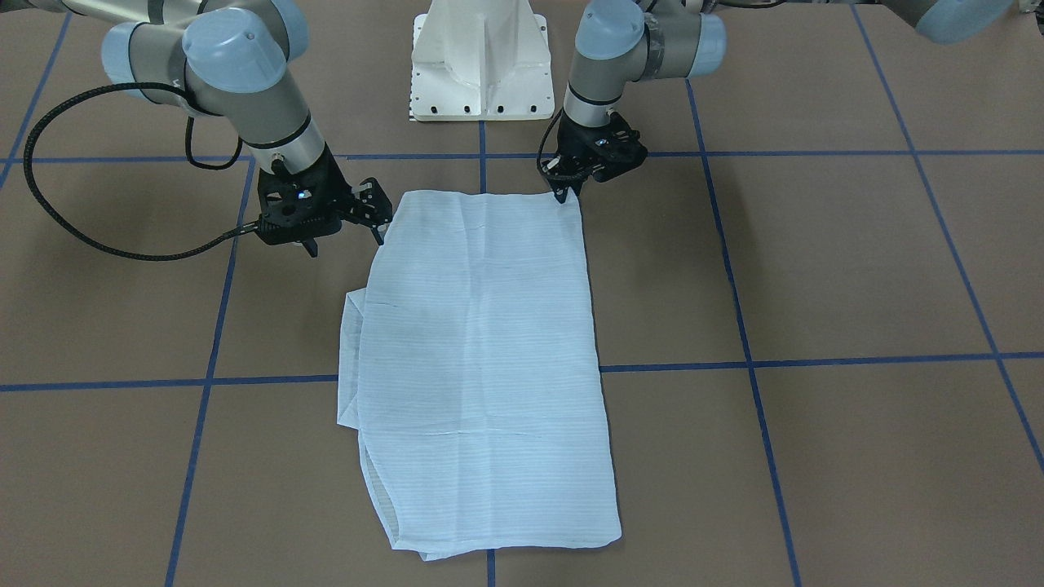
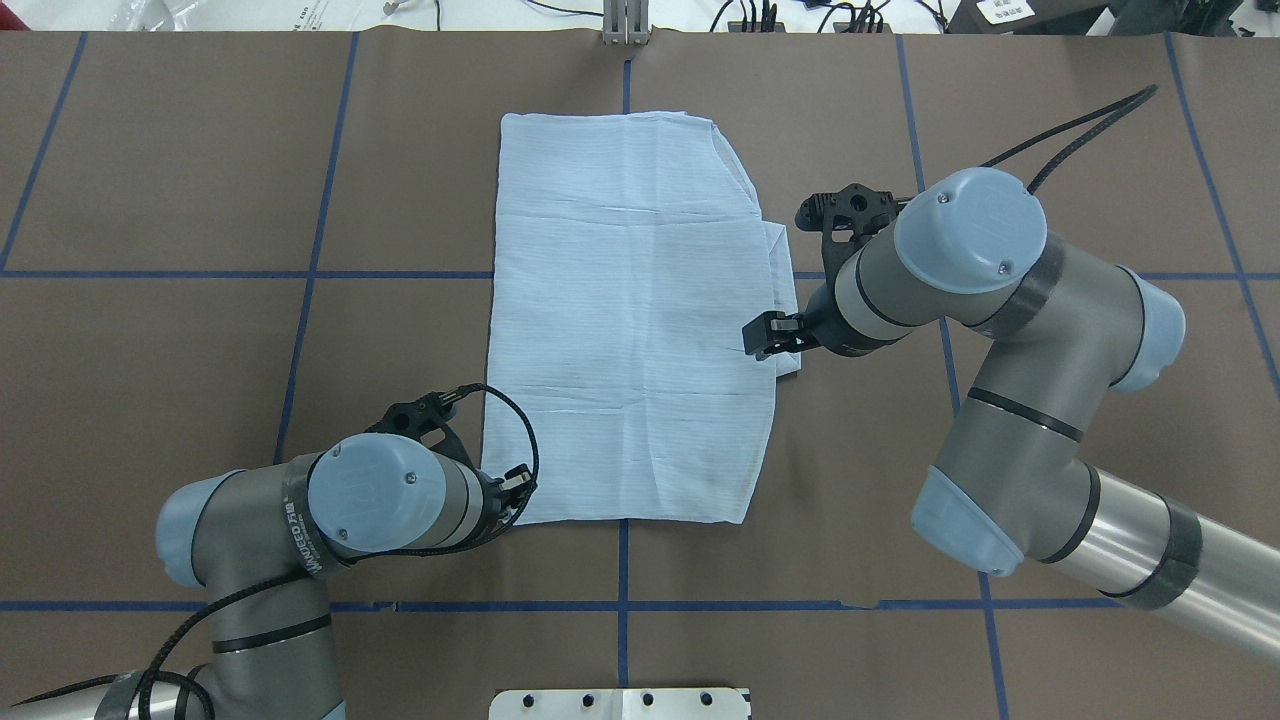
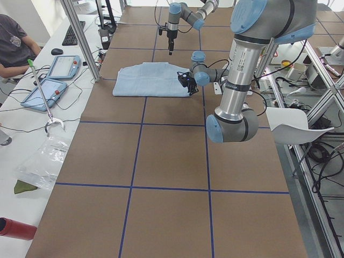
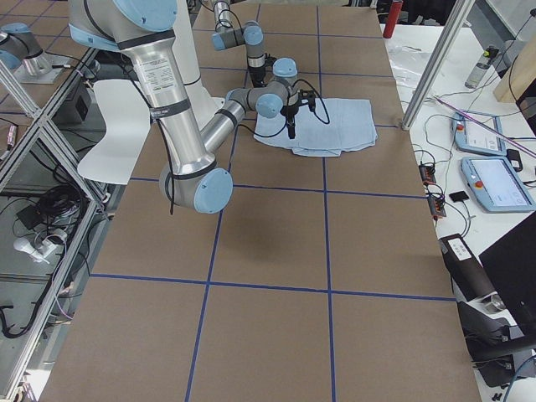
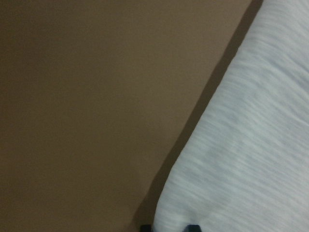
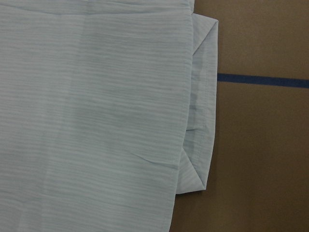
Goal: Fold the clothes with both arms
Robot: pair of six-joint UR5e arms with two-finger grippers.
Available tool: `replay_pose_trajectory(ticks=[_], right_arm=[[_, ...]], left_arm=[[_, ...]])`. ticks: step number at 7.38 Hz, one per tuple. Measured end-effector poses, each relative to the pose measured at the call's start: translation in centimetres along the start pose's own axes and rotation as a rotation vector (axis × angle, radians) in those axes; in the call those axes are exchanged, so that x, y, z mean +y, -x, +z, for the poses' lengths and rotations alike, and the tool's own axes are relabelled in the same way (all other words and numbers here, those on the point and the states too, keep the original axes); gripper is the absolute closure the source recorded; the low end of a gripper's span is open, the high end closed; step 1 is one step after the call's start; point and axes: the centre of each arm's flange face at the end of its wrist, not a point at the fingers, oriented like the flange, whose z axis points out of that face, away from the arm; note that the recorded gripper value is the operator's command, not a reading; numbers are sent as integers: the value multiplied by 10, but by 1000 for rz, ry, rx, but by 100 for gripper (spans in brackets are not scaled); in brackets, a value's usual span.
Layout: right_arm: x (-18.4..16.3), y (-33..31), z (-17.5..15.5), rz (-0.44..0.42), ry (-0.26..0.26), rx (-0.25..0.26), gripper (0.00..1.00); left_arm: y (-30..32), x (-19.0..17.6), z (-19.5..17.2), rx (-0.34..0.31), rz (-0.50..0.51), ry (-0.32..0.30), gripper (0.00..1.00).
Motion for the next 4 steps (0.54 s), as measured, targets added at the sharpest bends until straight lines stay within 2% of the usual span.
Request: replay_pose_trajectory(ticks=[1,3,4], right_arm=[[0,0,0,0,0,0,0],[0,0,0,0,0,0,0],[1,0,0,0,2,1,0]], left_arm=[[0,1,0,0,1,1,85],[-1,1,0,0,1,2,100],[-1,2,-2,3,1,3,100]])
